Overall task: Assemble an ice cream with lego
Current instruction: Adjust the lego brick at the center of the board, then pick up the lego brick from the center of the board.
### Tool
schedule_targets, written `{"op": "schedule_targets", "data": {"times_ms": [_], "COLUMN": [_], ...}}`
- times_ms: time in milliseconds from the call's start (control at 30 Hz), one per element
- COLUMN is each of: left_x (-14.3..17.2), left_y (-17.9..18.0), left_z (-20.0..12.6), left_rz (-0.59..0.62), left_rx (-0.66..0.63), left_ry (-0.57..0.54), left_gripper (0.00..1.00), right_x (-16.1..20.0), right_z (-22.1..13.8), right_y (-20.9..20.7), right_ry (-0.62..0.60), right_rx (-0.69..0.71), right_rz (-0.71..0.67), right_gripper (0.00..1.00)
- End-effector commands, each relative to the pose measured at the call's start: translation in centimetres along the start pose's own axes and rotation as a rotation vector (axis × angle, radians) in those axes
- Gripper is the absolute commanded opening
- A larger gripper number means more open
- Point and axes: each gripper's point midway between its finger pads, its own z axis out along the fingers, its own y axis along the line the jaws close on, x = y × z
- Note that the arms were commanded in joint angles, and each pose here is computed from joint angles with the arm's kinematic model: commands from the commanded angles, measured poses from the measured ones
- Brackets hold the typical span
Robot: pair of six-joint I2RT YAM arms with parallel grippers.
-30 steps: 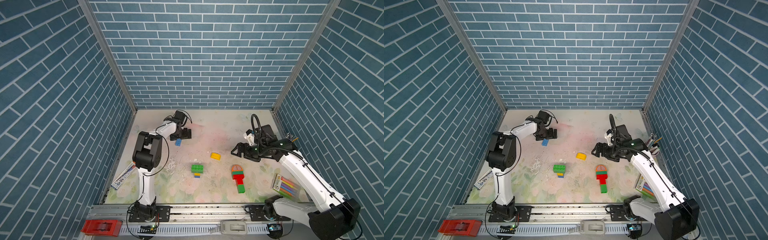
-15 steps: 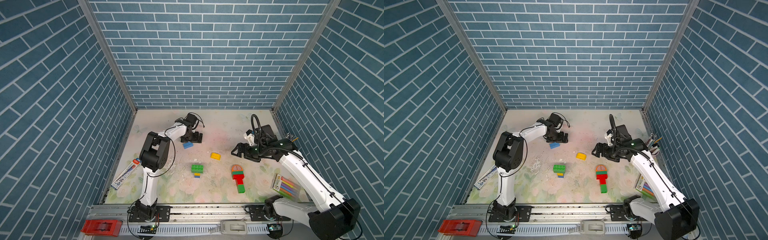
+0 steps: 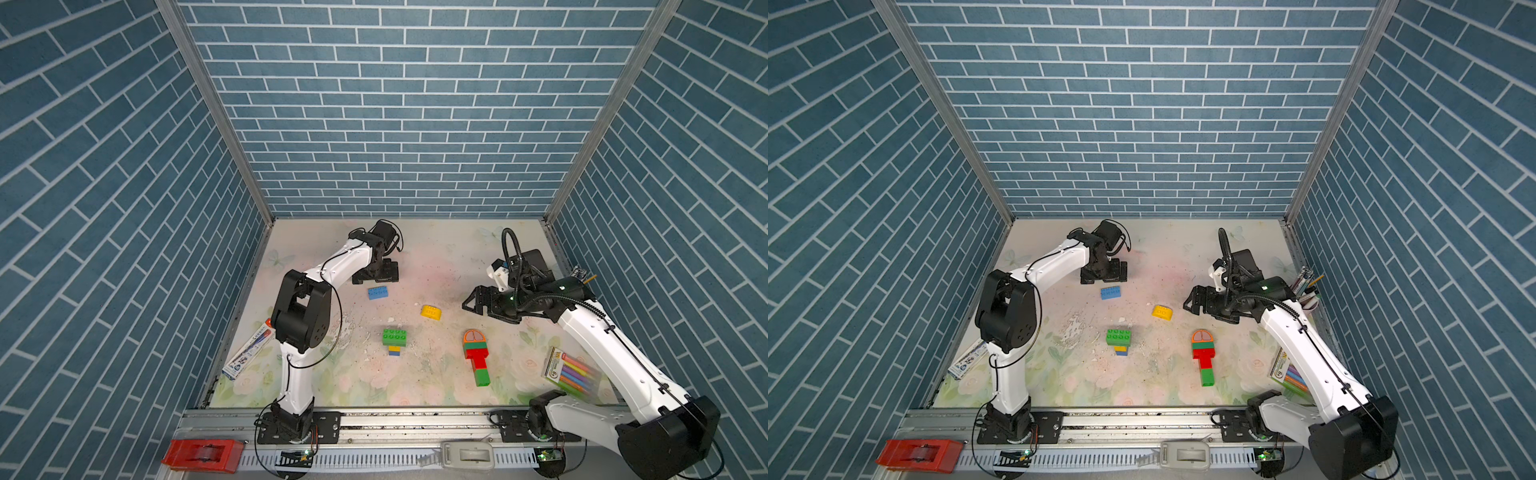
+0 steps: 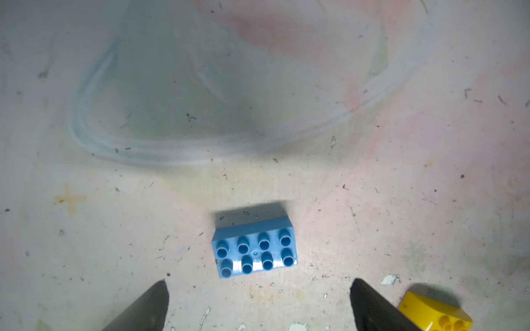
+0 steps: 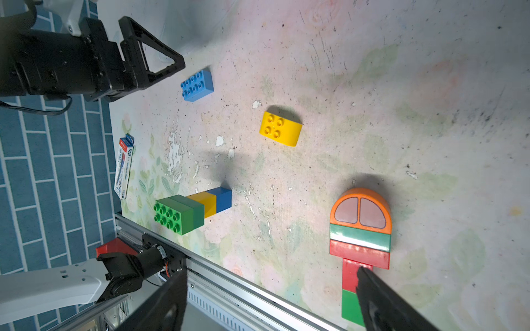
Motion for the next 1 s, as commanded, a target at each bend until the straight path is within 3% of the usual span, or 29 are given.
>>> {"op": "schedule_targets", "data": {"times_ms": [0, 333, 967], "left_x": [1.9, 2.2, 2.6], "left_y": [2.0, 1.1, 0.3], "left_z": [1.2, 4.2, 5.7], "left_rz": [-0.069, -0.089, -0.095], "left_rx": [-0.118, -0.098, -0.071], "left_ry": [0.081, 0.108, 0.122], "left_gripper": [0.99, 0.95, 0.83], "right_x": [-0.6, -0.6, -0.3], "right_z": [-0.2, -0.2, -0.1], "right_y": [0.4, 0.5, 0.3], "right_ry": [-0.010, -0.014, -0.009], "right_rx": [-0.015, -0.022, -0.020], "right_rz": [-0.033, -0.036, -0.034], "right_gripper": [0.93, 0.93, 0.93]}}
